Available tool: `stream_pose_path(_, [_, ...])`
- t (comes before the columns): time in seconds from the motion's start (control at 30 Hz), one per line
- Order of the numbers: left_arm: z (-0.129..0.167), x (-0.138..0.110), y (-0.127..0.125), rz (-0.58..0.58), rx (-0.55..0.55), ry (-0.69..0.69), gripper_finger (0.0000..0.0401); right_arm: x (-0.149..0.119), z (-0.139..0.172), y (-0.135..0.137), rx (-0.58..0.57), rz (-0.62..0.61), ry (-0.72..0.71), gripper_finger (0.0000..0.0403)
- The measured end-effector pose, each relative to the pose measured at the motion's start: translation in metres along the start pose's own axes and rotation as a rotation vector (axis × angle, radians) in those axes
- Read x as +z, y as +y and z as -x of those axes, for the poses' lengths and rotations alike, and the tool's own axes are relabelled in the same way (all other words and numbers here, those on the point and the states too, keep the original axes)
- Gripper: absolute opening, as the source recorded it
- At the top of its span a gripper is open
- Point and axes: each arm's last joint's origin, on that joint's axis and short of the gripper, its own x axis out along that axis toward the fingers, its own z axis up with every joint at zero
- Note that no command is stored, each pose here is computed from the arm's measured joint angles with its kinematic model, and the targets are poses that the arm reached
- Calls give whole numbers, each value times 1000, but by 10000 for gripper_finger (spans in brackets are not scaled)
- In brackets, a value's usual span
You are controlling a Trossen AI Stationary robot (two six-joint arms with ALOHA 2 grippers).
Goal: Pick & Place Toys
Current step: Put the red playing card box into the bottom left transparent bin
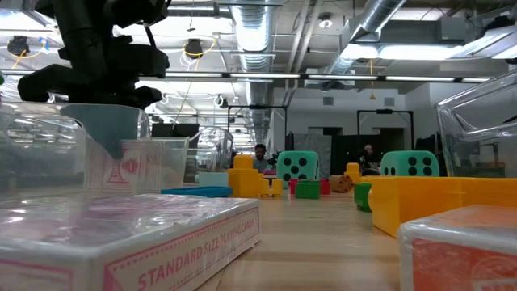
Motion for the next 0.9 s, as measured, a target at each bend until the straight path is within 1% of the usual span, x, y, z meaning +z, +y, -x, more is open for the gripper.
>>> stream_pose_path(0.27, [0, 0, 1, -71, 17, 2, 113, 0, 0, 0, 10, -1, 11, 356])
stream_pose_path(0.4, [0, 0, 1, -64, 17, 2, 107, 0, 0, 0, 10, 0, 11, 356])
stream_pose_path(0.47, [0, 0, 1, -32, 18, 2, 107, 0, 0, 0, 10, 0, 11, 356])
stream_pose_path(0.57, [0, 0, 0, 47, 17, 1, 108, 0, 0, 0, 10, 0, 11, 356])
stream_pose_path(0.67, [0, 0, 0, 109, -9, 1, 106, 0, 0, 0, 9, -1, 11, 356])
stream_pose_path(0.9, [0, 0, 0, 193, -14, 3, 86, 0, 0, 0, 9, -1, 11, 356])
